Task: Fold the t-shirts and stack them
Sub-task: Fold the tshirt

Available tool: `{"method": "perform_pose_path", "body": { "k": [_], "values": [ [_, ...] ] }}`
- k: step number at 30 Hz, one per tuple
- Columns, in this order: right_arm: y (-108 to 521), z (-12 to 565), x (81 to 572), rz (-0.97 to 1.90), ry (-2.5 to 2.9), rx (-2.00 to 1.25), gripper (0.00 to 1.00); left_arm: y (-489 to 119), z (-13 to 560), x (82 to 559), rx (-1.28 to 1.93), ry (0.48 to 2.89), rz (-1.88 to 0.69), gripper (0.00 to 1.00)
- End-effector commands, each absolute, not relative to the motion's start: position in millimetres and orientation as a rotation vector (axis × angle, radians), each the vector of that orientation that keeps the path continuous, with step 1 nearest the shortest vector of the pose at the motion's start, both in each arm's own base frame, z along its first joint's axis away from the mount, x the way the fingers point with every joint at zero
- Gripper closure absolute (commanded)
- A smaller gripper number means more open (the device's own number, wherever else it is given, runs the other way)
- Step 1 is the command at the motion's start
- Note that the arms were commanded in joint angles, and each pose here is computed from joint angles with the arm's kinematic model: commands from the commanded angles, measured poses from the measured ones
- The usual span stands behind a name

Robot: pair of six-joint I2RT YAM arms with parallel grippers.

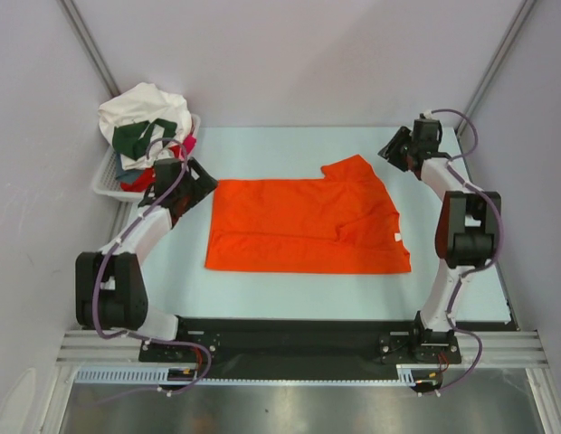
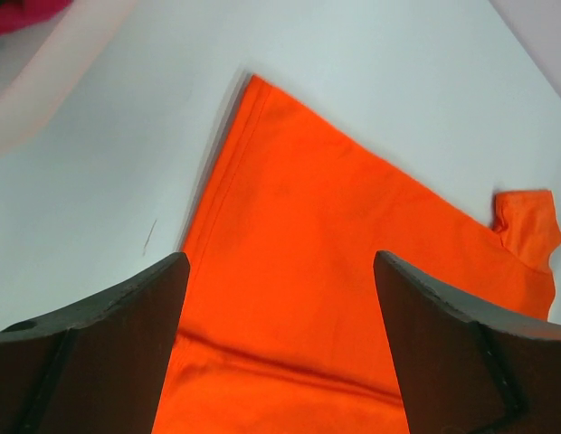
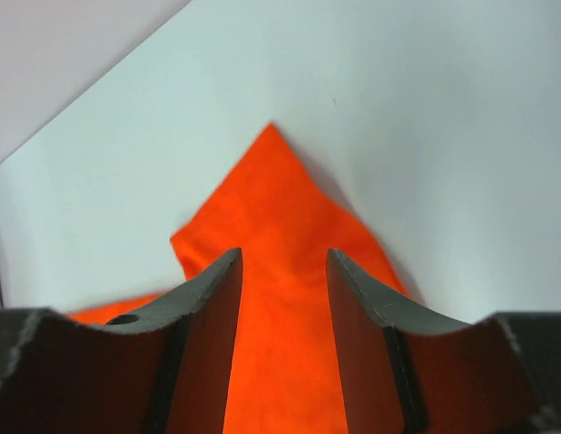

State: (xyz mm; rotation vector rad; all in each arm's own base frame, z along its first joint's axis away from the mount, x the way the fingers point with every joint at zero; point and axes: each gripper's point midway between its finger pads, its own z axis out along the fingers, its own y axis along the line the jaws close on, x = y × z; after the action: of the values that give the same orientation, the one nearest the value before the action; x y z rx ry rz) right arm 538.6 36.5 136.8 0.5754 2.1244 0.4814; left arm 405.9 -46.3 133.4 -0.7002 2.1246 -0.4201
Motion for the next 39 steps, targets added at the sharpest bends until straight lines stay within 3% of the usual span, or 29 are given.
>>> {"method": "perform_pose_path", "body": {
  "k": [1, 3, 4, 9, 17, 29, 32, 39],
  "values": [
    [48.5, 135.9, 579.7, 0.513, 2.133, 0.470, 0.52, -45.2, 157.8, 445.2, -0.635, 2.043, -0.436, 0.11],
    [53.8, 102.1, 592.8, 0.505, 2.205, 0.466, 0.52, -42.0, 149.8, 458.5, -0.629, 2.061, -0.402, 0.11],
    [53.7, 119.7, 610.7, 0.508, 2.165, 0.441, 0.52, -41.0, 148.5, 462.7, -0.629, 2.061, -0.393, 0.12],
    [80.5, 86.3, 634.1, 0.513, 2.248, 0.365, 0.52, -41.6, 132.9, 484.7, -0.619, 2.095, -0.378, 0.13],
    [93.0, 36.9, 636.9, 0.491, 2.346, 0.347, 0.55, -40.7, 118.6, 490.8, -0.612, 2.137, -0.354, 0.14],
    [97.9, 27.0, 629.6, 0.134, 2.398, 0.239, 0.77, -39.0, 107.0, 495.2, -0.563, 2.186, -0.315, 0.14],
    [97.3, 25.0, 626.4, 0.082, 2.419, 0.226, 0.98, -41.4, 99.9, 498.6, -0.543, 2.206, -0.335, 0.15],
    [75.6, 67.5, 610.8, -0.031, 2.366, 0.310, 1.00, -57.3, 86.4, 508.9, -0.535, 2.240, -0.443, 0.22]
  ]
}}
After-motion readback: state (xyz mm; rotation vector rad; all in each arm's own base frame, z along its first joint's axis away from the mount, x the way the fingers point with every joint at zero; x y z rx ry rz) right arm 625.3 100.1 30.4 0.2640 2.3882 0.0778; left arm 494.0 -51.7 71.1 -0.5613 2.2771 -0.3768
